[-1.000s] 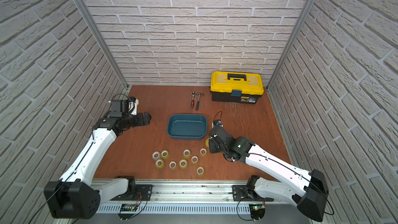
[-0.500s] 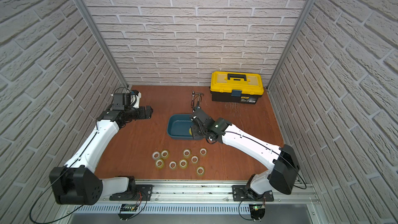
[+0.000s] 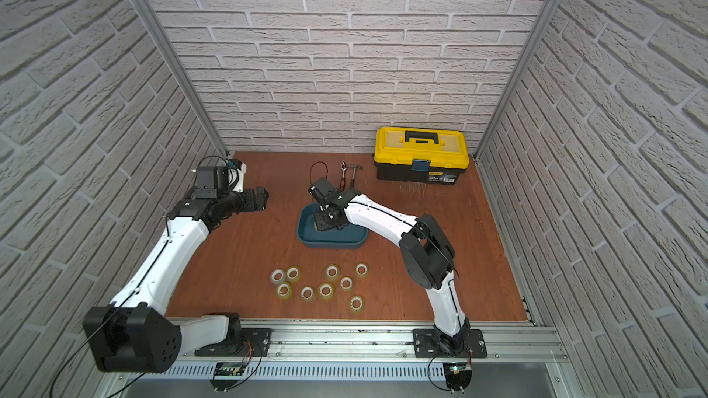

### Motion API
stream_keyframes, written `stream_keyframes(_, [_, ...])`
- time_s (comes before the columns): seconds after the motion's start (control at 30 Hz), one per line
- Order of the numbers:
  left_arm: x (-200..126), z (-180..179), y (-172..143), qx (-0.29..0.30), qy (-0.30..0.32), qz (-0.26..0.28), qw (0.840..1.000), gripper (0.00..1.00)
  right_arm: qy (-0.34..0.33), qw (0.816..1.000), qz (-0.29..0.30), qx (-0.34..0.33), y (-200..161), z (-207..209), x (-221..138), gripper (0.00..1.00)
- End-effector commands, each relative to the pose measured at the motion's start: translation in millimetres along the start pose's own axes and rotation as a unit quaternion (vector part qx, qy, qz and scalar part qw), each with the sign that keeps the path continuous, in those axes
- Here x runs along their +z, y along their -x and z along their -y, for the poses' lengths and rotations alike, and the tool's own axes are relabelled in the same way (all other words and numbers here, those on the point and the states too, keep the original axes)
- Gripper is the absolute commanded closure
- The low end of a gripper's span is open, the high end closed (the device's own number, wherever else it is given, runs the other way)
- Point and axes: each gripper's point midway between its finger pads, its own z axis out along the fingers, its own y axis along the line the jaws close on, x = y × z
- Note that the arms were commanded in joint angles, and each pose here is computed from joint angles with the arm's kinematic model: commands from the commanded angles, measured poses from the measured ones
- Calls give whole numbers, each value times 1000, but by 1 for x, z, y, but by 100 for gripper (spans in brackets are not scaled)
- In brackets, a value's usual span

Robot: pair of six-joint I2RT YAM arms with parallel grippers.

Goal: Put the transparent tape into the storage box
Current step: Place the tape in the storage box.

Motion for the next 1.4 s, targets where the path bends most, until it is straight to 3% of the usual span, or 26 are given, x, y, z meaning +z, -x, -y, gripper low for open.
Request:
stream_keyframes(0.0, [-5,-4,12,-4,7,29,1000,2,31,999,7,8,16,-13,9,97])
stream_keyframes(0.3, [-6,-3,13,-5,3,31,1000,2,-5,1000,-10,13,29,-4,50,93])
stream_keyframes(0.63, [-4,-1,12,-6,-3,29,1000,2,6,1000,8,22,45,-10,52,68])
stream_keyframes(0.8, [-4,0,11,-6,-6,29,1000,2,17,999,32,20,56,-14,26,60])
stream_keyframes(1.1, [-8,12,12,14,-23,45,999,2,67,992,105,-1,63,-24,-60,62])
stream_keyframes(1.37, [-13,36,4,75,-25,49,996,2,53,987,152,-12,26,4,-126,62])
